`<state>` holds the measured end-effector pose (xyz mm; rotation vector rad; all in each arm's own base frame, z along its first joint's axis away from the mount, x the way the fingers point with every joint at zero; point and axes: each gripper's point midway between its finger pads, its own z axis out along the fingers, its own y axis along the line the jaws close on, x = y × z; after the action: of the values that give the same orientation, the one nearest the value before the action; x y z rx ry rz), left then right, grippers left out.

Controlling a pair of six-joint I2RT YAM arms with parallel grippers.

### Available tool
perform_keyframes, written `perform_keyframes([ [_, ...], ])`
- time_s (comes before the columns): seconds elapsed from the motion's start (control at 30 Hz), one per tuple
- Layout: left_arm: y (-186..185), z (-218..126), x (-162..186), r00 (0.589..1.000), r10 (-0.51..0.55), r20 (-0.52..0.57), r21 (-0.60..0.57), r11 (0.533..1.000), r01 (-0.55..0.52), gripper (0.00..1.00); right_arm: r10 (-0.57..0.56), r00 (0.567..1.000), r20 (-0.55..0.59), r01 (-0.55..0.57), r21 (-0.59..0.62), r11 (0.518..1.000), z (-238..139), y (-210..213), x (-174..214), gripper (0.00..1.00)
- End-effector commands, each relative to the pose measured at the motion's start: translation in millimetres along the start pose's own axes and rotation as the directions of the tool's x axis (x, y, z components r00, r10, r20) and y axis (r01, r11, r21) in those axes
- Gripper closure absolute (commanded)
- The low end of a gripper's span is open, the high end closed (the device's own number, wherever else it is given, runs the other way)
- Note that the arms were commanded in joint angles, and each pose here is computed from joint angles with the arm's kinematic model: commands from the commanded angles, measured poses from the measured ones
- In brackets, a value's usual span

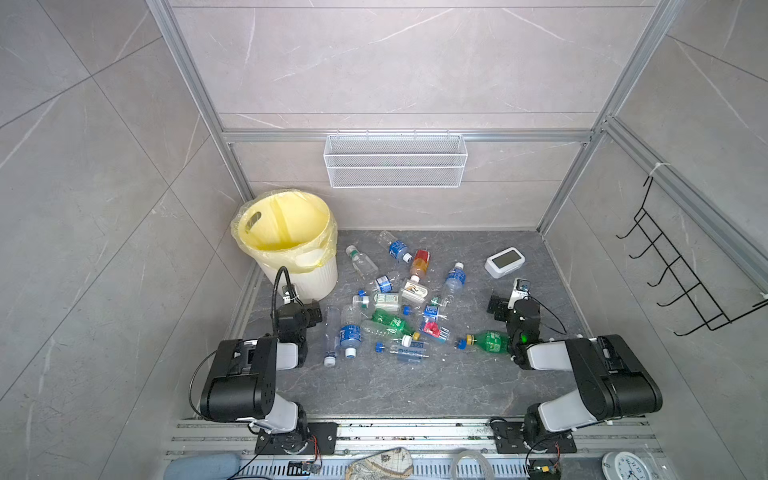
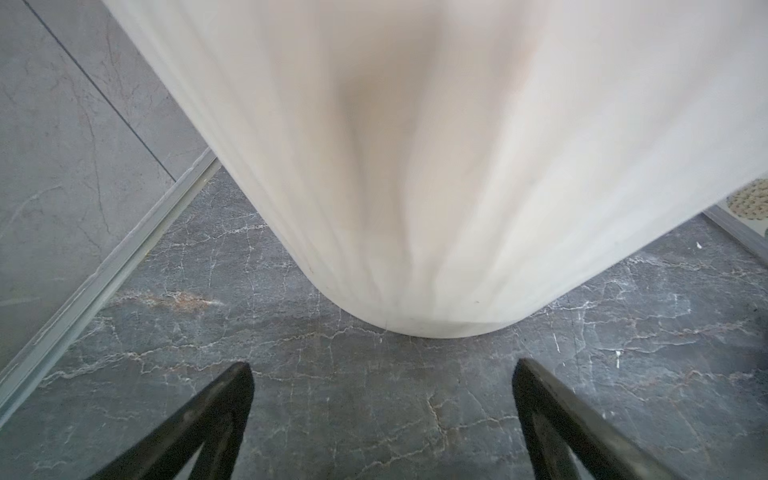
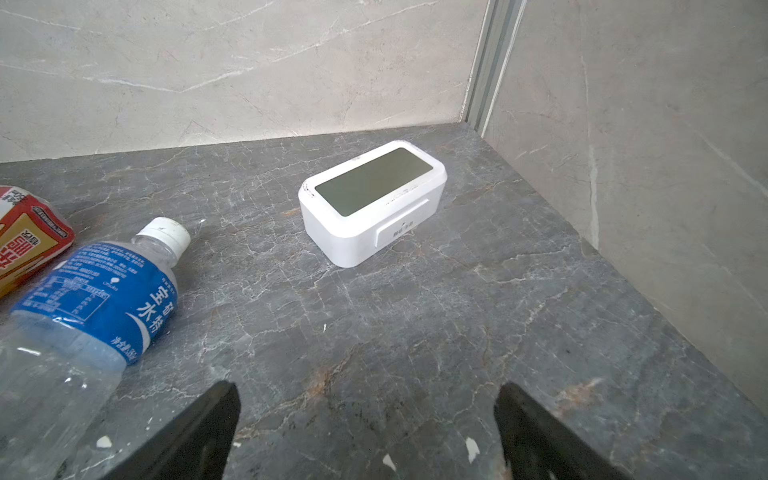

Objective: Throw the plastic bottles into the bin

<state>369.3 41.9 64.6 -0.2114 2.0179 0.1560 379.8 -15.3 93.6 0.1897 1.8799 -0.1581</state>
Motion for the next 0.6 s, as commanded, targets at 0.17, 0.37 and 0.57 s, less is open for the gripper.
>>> perform_keyframes([
  [0.17, -2.4, 0.1, -26.0, 0.997, 0.009, 0.081, 0.005, 1.000, -0.009, 0.00, 0.007, 1.000, 0.017, -0.007, 0.000, 1.000, 1.3, -0.5, -6.5, 0.00],
  [0.37, -2.5, 0.1, -26.0, 0.997, 0.009, 0.081, 0.005, 1.000, -0.010, 0.00, 0.005, 1.000, 0.016, -0.005, 0.000, 1.000, 1.2, -0.6, -6.1, 0.00],
  [0.57, -2.5, -0.1, -26.4, 0.997, 0.008, 0.082, 0.006, 1.000, -0.008, 0.00, 0.005, 1.000, 0.015, -0.005, 0.000, 1.000, 1.2, -0.6, -6.0, 0.00],
])
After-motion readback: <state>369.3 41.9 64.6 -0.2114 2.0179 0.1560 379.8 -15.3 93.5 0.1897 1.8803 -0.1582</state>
